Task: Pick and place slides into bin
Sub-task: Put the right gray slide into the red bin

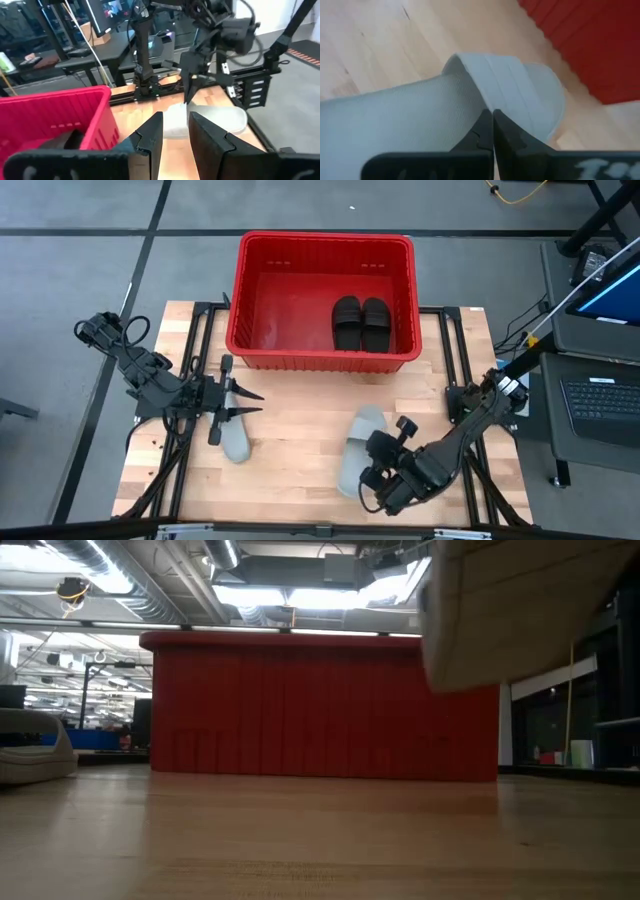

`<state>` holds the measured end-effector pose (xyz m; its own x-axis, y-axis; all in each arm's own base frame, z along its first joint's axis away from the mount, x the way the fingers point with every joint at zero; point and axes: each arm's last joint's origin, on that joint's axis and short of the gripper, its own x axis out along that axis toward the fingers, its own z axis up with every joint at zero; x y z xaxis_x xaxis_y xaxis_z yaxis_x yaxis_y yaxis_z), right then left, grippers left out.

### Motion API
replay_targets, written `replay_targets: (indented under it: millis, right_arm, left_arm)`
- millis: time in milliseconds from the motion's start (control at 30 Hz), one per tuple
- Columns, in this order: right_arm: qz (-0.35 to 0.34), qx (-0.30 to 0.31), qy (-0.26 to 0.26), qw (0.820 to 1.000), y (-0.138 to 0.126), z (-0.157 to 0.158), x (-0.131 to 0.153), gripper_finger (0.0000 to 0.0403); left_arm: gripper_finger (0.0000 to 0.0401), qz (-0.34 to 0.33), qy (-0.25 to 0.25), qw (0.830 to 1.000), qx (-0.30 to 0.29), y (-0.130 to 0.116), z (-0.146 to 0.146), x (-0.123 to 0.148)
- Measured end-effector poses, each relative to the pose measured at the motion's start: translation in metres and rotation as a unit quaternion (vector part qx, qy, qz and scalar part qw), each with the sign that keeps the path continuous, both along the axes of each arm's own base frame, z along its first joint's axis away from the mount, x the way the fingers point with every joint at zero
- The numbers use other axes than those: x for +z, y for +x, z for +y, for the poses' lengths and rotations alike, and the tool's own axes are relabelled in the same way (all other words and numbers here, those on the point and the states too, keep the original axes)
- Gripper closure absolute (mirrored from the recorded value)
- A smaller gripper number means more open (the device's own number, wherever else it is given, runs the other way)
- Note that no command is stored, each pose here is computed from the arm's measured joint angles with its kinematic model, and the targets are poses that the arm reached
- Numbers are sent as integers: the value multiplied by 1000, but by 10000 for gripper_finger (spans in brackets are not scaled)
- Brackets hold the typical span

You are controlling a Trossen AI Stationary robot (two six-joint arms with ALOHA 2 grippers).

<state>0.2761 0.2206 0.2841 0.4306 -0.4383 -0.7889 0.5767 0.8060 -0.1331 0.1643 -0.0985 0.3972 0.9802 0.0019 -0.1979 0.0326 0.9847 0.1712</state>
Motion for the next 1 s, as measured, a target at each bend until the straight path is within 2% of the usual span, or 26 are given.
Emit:
replay_targets:
  millis: [267, 500, 667, 767, 1000]
  right_arm:
    - [-23, 38, -36, 998, 24, -21, 35, 403]
    - [-15, 44, -54, 997, 45, -53, 54, 403]
    - [-21, 42, -62, 997, 59, -76, 64, 403]
    - [-21, 53, -72, 996, 67, -88, 70, 403]
    - [-42, 81, -98, 991, 89, -116, 81, 403]
  left_arm:
    - [283, -3, 19, 1000, 17, 2, 4, 1]
    - [278, -22, 92, 995, 36, 10, 0, 3]
    - [278, -8, 135, 986, 96, 17, -1, -2]
    - [278, 10, 162, 982, 99, 19, -2, 3]
    - [278, 46, 186, 975, 110, 26, 1, 21]
